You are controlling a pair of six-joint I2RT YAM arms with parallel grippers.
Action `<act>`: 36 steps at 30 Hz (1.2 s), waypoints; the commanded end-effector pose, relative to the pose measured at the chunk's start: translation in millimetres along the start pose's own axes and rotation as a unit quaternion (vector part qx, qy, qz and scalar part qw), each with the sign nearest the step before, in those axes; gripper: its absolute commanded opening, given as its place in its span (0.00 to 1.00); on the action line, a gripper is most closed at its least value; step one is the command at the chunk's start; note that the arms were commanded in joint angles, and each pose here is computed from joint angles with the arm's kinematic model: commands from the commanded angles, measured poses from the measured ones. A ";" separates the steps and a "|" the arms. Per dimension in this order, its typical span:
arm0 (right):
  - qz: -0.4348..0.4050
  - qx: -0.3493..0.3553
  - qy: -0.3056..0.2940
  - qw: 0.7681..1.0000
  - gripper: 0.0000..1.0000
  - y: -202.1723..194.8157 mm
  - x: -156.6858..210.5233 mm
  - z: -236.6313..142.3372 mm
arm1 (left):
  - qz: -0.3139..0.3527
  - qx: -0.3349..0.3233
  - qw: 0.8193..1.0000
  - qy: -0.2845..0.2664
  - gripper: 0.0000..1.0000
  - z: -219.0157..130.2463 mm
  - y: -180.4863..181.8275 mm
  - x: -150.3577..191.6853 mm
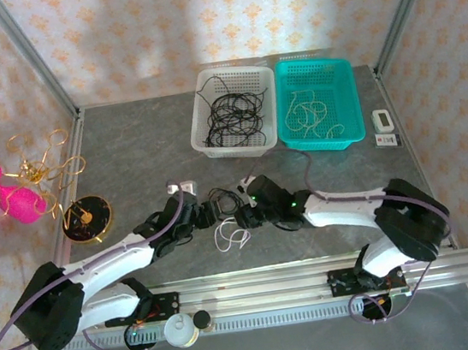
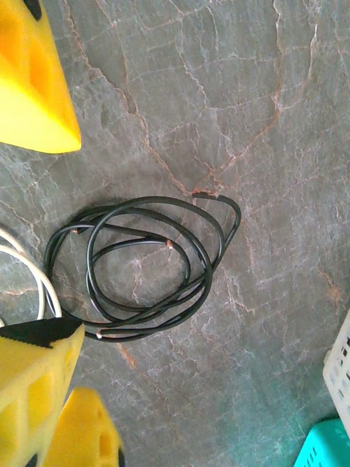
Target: Untangle the cables
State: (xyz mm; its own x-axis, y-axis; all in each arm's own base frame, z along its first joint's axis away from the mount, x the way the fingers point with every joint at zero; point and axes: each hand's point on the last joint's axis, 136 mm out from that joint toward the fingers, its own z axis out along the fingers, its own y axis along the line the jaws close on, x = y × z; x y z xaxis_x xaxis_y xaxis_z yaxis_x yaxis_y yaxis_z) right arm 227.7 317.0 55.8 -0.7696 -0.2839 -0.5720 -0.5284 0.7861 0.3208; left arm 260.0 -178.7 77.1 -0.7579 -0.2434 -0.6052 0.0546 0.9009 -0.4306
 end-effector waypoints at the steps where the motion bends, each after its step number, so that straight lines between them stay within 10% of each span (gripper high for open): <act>1: 0.003 0.019 -0.017 1.000 0.44 1.2 -15.0 7.6 | -0.003 -0.004 1.000 -0.002 0.62 -4.5 4.0 3.6; 15: 0.020 0.048 0.018 0.998 0.28 -13.0 6.2 17.6 | 0.004 0.002 1.000 -0.009 0.62 -6.4 1.7 0.8; 22: 0.015 0.052 0.005 0.999 0.00 -9.8 -7.1 4.2 | 0.008 0.001 1.000 -0.015 0.62 -8.8 1.7 -1.8; 36: -0.016 -0.004 -0.133 0.991 0.00 39.2 -100.8 -143.2 | 0.065 0.168 0.976 -0.123 0.66 -52.4 -83.9 -54.7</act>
State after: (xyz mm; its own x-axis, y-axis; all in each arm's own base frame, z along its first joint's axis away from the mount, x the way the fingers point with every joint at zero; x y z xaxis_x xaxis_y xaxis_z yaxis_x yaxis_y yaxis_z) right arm 239.6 311.9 217.7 -0.6519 -0.1287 -0.7473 -0.5475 0.7618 0.3464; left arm 253.9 -212.1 140.0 -0.6359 -0.1974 -0.7461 0.3123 0.8182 -0.4827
